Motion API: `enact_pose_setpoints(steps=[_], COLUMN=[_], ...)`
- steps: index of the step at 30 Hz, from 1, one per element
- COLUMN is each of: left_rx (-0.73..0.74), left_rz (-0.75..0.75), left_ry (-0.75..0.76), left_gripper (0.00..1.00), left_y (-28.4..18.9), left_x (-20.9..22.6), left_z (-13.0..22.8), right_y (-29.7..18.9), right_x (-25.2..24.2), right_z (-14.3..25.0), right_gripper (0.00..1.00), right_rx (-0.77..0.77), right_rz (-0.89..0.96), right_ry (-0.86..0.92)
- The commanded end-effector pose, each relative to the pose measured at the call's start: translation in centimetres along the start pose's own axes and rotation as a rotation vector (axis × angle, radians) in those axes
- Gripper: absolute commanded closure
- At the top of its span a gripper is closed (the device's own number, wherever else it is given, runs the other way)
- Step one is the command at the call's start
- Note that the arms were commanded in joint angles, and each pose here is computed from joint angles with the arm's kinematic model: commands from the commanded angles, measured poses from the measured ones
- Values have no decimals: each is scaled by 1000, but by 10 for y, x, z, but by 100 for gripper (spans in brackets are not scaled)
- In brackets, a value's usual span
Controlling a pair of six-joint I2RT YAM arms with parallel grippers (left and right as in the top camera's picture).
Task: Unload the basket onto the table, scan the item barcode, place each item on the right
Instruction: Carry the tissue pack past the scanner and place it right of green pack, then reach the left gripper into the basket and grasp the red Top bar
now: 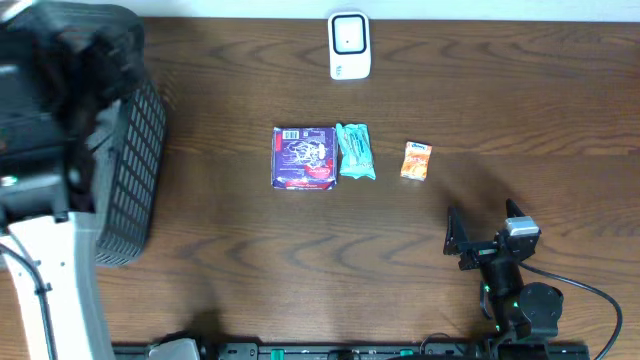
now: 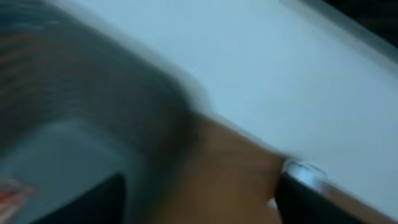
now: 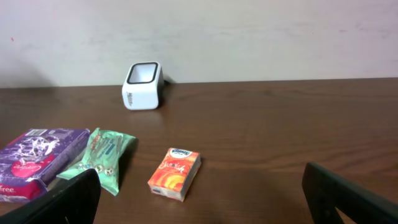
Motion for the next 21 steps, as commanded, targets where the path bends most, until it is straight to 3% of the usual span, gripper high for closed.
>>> enact_pose_setpoints(steps=[1,7,14,21], left_rx=[-57,79,321,452], left_rz=[-457,-670,-774,-849], left_ry=[25,-28,-7,-28], left_gripper=[21,21,21,21], left_y=[8,35,73,99], left_x=[113,197,245,283], left_z=[-18,5,60,93], right_y=[0,0,0,0], right_x=[-3,-3,-3,-3], right_z=[1,1,1,1], right_gripper=[1,1,1,1], right_rx=[2,2,2,2], right_rz=[14,14,14,14], right_ry=[10,10,10,10])
Point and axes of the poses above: each gripper's point midway between its finger pads, its own y axis out along the fingers, its own x axis along the line the jaws close on, z = x × y, the point moved 2 cm from there along -y, back along the fingers, and after that the axes turned 11 degrees about -y, right-handed, at the moved point
